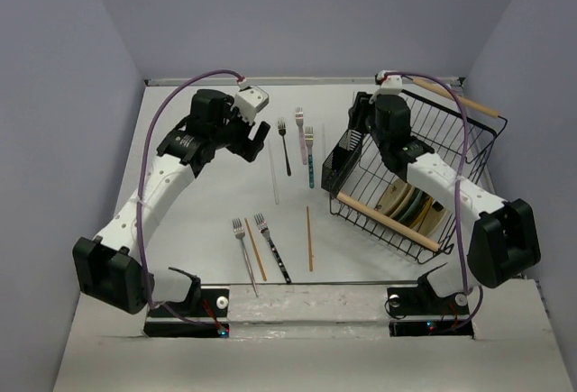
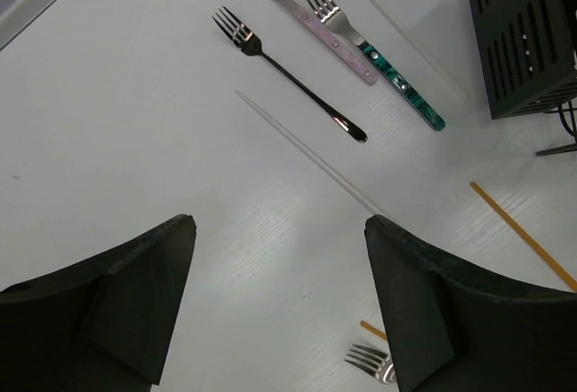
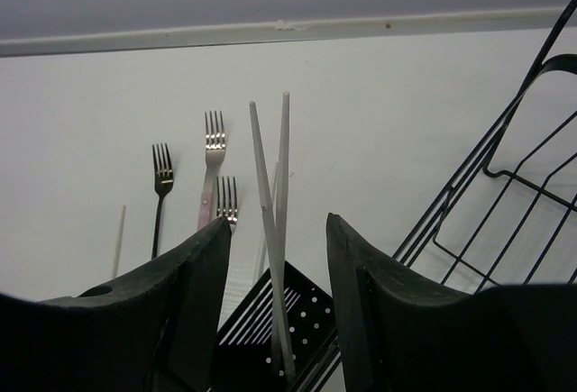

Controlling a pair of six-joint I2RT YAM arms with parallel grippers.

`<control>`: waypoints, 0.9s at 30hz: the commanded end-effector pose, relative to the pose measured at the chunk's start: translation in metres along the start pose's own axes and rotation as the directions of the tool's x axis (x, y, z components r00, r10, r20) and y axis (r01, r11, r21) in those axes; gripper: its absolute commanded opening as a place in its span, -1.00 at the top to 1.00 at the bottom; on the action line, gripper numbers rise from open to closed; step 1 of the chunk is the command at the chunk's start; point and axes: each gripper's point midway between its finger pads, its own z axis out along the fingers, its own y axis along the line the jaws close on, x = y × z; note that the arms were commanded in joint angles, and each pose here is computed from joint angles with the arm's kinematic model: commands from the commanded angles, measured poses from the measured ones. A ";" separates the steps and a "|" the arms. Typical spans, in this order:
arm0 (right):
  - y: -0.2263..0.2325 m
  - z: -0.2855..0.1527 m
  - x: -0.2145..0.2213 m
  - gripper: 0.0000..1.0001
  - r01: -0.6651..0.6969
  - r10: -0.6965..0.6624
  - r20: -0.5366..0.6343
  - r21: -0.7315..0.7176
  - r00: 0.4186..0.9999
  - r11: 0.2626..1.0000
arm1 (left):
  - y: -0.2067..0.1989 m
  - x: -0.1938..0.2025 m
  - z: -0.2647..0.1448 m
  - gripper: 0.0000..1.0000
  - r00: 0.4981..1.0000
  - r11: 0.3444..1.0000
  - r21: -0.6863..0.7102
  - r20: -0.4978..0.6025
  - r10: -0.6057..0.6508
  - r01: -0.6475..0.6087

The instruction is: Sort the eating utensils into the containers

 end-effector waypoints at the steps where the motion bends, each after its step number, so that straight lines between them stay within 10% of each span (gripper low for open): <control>1: -0.002 -0.012 -0.029 -0.06 -0.013 0.013 0.093 -0.001 0.996 1.000 | 0.009 0.008 0.028 -0.72 0.999 0.998 -0.026 -0.014 -0.050 0.049; 5: 0.001 -0.021 -0.041 -0.06 -0.014 0.017 0.120 -0.021 0.993 1.000 | 0.006 0.029 0.067 -0.49 0.988 0.992 0.006 -0.093 -0.126 0.127; 27: -0.010 -0.076 -0.069 -0.06 0.047 -0.038 0.204 -0.036 0.978 0.998 | -0.003 0.123 0.196 -0.56 0.893 0.963 -0.032 -0.368 -0.259 0.266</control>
